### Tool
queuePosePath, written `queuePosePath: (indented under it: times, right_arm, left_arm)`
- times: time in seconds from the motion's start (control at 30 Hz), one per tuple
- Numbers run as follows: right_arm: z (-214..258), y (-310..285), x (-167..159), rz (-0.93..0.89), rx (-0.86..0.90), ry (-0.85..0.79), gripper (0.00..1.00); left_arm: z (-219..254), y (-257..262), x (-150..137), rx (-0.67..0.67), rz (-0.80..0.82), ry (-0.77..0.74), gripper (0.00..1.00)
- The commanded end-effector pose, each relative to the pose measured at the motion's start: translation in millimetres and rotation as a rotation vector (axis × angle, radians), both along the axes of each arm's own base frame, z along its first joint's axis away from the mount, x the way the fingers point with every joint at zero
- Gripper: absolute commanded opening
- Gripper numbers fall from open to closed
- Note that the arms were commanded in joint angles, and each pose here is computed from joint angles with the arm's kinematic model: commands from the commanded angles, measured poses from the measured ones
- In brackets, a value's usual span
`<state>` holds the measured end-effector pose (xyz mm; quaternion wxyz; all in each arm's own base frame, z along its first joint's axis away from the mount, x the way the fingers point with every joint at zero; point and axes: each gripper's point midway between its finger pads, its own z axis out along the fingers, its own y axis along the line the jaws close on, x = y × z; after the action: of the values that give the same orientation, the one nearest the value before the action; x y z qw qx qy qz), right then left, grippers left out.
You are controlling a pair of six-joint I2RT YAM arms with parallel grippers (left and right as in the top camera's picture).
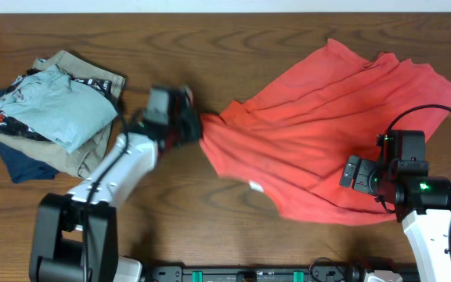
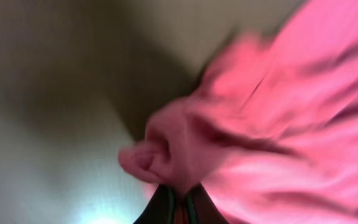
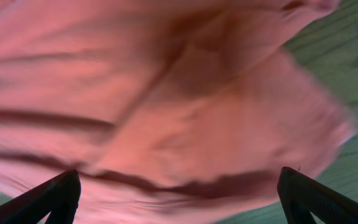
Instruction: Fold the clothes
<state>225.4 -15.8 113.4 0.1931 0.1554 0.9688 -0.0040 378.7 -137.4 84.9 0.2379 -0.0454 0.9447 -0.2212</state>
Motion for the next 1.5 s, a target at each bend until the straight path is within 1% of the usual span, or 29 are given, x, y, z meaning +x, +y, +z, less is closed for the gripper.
queuePosePath:
  times: [0.0,0.07,0.1,0.13,0.2,0.23,0.27,0.3,0.33,0.43,0.57,0.7,0.77,0.9,1.0,1.07,1.13,1.3,1.37,1.4,1.47]
  right_arm:
    - [7.0,-7.0,3.0,-0.04,-0.018,-0.024,0.99]
    - [6.9,-6.9,2.8,-0.04,-0.018,-0.023,0.99]
    - [6.9,-6.9,2.7,-0.04,-0.018,-0.022,0.99]
    - [6.9,-6.9,2.7,-0.039,-0.019,-0.022,0.99]
    - [6.8,-6.9,2.6,-0.039,-0.019,-0.022,0.99]
    - [6.8,-6.9,2.6,-0.04,-0.018,-0.022,0.99]
    - [6.8,-6.9,2.6,-0.039,-0.019,-0.022,0.99]
    - [6.7,-6.9,2.7,-0.039,-0.019,-0.022,0.99]
    - [6.7,-6.9,2.8,-0.04,-0.018,-0.022,0.99]
    - [6.5,-6.9,2.7,-0.039,-0.019,-0.021,0.99]
    - [6.4,-6.8,2.5,-0.039,-0.018,-0.02,0.99]
    - [6.2,-6.8,1.9,-0.039,-0.018,-0.017,0.99]
    - [6.0,-6.8,1.5,-0.039,-0.018,-0.016,0.99]
    - [5.5,-6.8,0.2,-0.039,-0.018,-0.009,0.99]
    - [5.5,-6.8,0.2,-0.039,-0.018,-0.009,0.99]
    - [5.5,-6.8,0.2,-0.039,-0.018,-0.01,0.99]
    - [5.5,-6.8,0.2,-0.039,-0.018,-0.01,0.99]
    - [5.5,-6.8,0.2,-0.039,-0.018,-0.009,0.99]
    - [5.5,-6.8,0.2,-0.039,-0.018,-0.01,0.99]
    - [5.5,-6.8,0.2,-0.039,-0.018,-0.01,0.99]
    - [5.5,-6.8,0.2,-0.039,-0.018,-0.01,0.99]
  left_arm:
    - [85.4,29.7,60.2,0.015,0.081,-0.218,0.06]
    - [124.2,48.1,79.0,0.008,0.128,-0.29,0.06]
    - [135.2,56.0,83.6,0.008,0.146,-0.307,0.11]
    - [143.4,65.3,86.1,0.01,0.166,-0.314,0.23]
    - [142.8,78.9,83.4,0.018,0.194,-0.284,0.47]
    - [133.0,85.6,75.8,0.023,0.212,-0.229,0.63]
    - [125.4,87.2,70.2,0.026,0.216,-0.19,0.71]
    - [114.3,87.4,61.7,0.033,0.215,-0.136,0.82]
    - [103.6,85.5,52.4,0.035,0.21,-0.082,0.87]
    - [73.7,70.0,18.8,0.015,0.188,0.105,0.92]
    - [42.7,28.8,-32.6,-0.037,0.104,0.372,0.92]
    - [15.9,-20.2,-71.4,-0.035,-0.036,0.536,0.92]
    - [0.8,-41.4,-86.3,-0.01,-0.063,0.602,0.92]
    - [-29.1,-80.9,-118.9,0.046,-0.054,0.748,0.92]
    - [-50.2,-104.8,-143.8,0.095,-0.001,0.848,0.91]
    - [-63.4,-122.2,-153.4,0.112,0.004,0.864,0.89]
    - [-73.3,-137.7,-156.1,0.109,-0.002,0.853,0.88]
    - [-85.4,-161.8,-145.7,0.077,-0.03,0.772,0.85]
    - [-87.4,-160.4,-139.2,0.089,-0.017,0.74,0.8]
    - [-88.5,-158.4,-137.4,0.098,0.006,0.736,0.74]
    - [-88.6,-157.8,-137.4,0.1,0.014,0.738,0.44]
